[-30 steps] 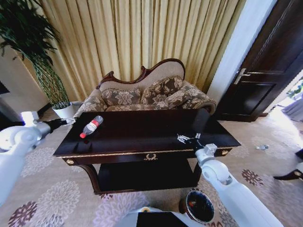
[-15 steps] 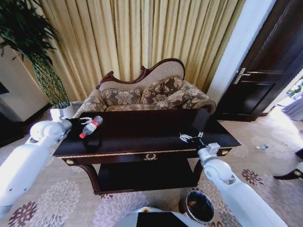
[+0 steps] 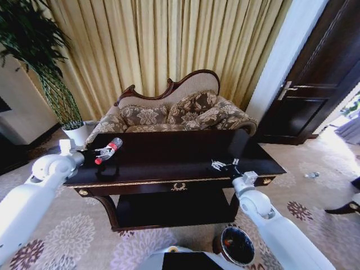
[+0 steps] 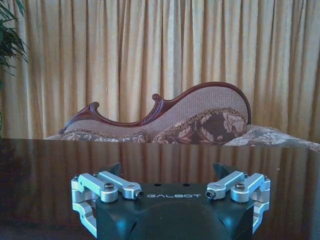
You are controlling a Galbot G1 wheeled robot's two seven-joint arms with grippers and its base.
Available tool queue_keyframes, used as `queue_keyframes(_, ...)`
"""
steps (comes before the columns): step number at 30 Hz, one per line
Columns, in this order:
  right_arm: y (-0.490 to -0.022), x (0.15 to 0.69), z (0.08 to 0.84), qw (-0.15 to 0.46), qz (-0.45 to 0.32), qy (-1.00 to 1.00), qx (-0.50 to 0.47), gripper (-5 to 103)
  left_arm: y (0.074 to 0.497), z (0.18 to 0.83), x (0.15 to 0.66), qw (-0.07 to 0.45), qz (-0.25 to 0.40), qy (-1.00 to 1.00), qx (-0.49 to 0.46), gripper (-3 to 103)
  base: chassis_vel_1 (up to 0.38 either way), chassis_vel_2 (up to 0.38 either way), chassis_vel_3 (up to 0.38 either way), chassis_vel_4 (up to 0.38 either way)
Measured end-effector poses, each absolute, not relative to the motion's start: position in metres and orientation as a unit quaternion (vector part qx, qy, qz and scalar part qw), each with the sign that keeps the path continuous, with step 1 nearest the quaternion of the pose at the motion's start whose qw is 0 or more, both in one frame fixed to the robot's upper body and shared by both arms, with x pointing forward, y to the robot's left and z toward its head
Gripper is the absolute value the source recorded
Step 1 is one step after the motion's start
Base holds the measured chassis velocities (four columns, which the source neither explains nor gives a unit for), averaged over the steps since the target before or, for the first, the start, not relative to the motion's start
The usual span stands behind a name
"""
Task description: Move to the front of the table and place the trash on the table into the trash bin.
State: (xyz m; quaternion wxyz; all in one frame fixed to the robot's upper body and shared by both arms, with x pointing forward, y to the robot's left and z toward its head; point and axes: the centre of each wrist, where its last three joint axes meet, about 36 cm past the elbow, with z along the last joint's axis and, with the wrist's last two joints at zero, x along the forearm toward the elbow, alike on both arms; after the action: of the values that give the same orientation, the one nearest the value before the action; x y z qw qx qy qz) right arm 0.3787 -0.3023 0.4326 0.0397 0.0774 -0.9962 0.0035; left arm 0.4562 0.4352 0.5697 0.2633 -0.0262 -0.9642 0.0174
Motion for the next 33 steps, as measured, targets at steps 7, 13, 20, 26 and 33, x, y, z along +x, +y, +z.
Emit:
queue_keyframes(7, -0.307, 0.386, 0.438, 0.033, 0.009, -0.996, 0.077, 100, 0.440, 0.561, 0.458, 0.269, 0.020, -0.963, -0.029, 100, 0.000, 0.000, 0.000, 0.000)
queue_keyframes(13, -0.307, 0.387, 0.437, 0.031, 0.007, -0.997, 0.074, 100, 0.442, 0.556, 0.459, 0.272, 0.025, -0.962, -0.033, 100, 0.000, 0.000, 0.000, 0.000)
queue_keyframes(20, -0.307, 0.389, 0.437, 0.026, 0.006, -0.997, 0.071, 100, 0.442, 0.555, 0.460, 0.271, 0.027, -0.961, -0.039, 95, 0.000, 0.000, 0.000, 0.000)
queue_keyframes(26, -0.307, 0.389, 0.436, 0.019, 0.002, -0.998, 0.066, 100, 0.438, 0.552, 0.459, 0.272, 0.028, -0.961, -0.043, 74, 0.000, 0.000, 0.000, 0.000)
queue_keyframes(33, -0.309, 0.393, 0.437, 0.003, 0.001, -0.999, 0.049, 100, 0.436, 0.554, 0.459, 0.270, 0.030, -0.961, -0.045, 49, 0.000, 0.000, 0.000, 0.000)
